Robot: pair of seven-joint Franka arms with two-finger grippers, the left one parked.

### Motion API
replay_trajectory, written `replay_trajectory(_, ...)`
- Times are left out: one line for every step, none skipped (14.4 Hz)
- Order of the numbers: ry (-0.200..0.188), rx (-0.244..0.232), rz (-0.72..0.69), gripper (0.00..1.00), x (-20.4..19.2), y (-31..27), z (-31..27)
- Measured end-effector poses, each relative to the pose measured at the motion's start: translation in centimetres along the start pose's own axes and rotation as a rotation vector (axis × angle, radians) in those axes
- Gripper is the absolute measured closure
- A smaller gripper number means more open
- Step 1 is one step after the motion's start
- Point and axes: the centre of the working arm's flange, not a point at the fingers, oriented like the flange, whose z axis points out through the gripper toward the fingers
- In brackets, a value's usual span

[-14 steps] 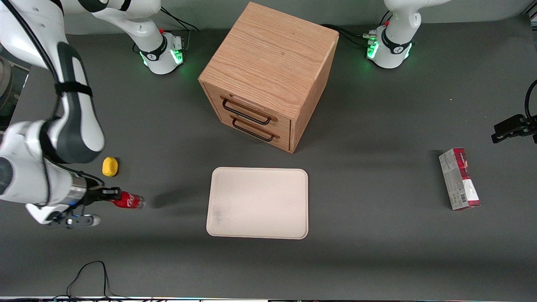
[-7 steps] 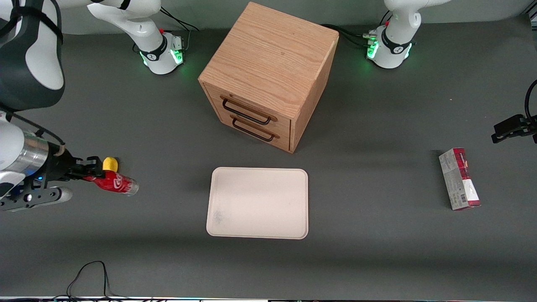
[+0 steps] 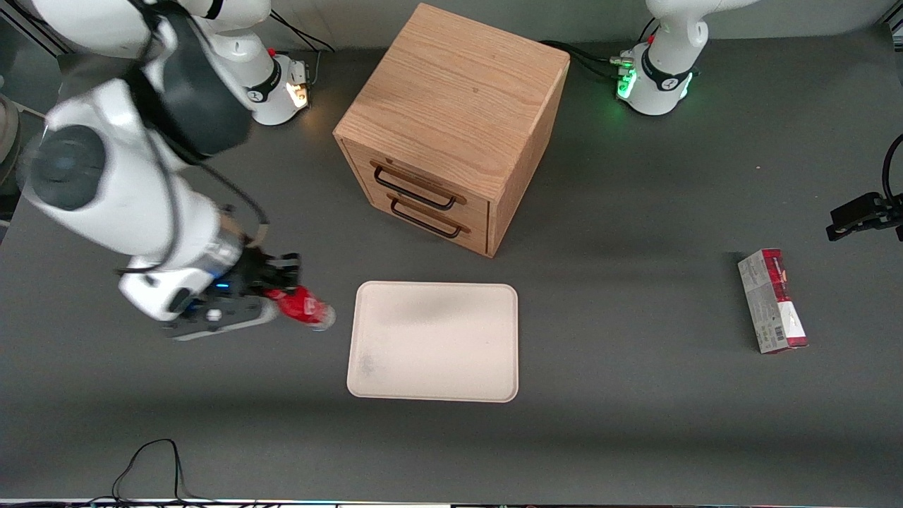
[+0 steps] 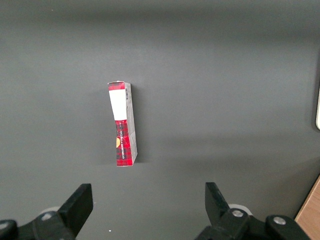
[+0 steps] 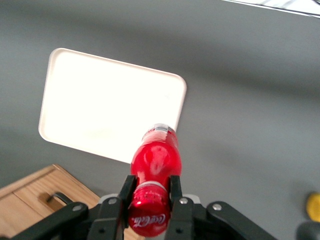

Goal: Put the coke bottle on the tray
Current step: 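Lift the red bottle and carry it toward the white tray, then lower the red bottle onto the white tray and open the right gripper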

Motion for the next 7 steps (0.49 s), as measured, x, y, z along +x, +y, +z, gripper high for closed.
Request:
replay_trajectory(0.011, 0.002, -0.01, 0.68, 0.7, -1.2, 2.2)
replay_trajectory(0.02, -0.003, -0.02, 0.68, 1.4, -1.9, 4.3)
replay_trajectory(0.028, -0.019, -0.03, 0.68, 2.0, -2.5, 6.5)
replay_trajectory(0.034, -0.043, -0.038, 0.68, 2.5, -2.9, 8.7)
replay_trajectory(0.036, -0.06, -0.043, 0.68, 2.9, -3.3, 10.7)
replay_trajectory(0.035, -0.068, -0.05, 0.68, 3.2, -3.5, 12.6)
replay_trajectory(0.037, -0.075, -0.057, 0.68, 3.5, -3.5, 14.3)
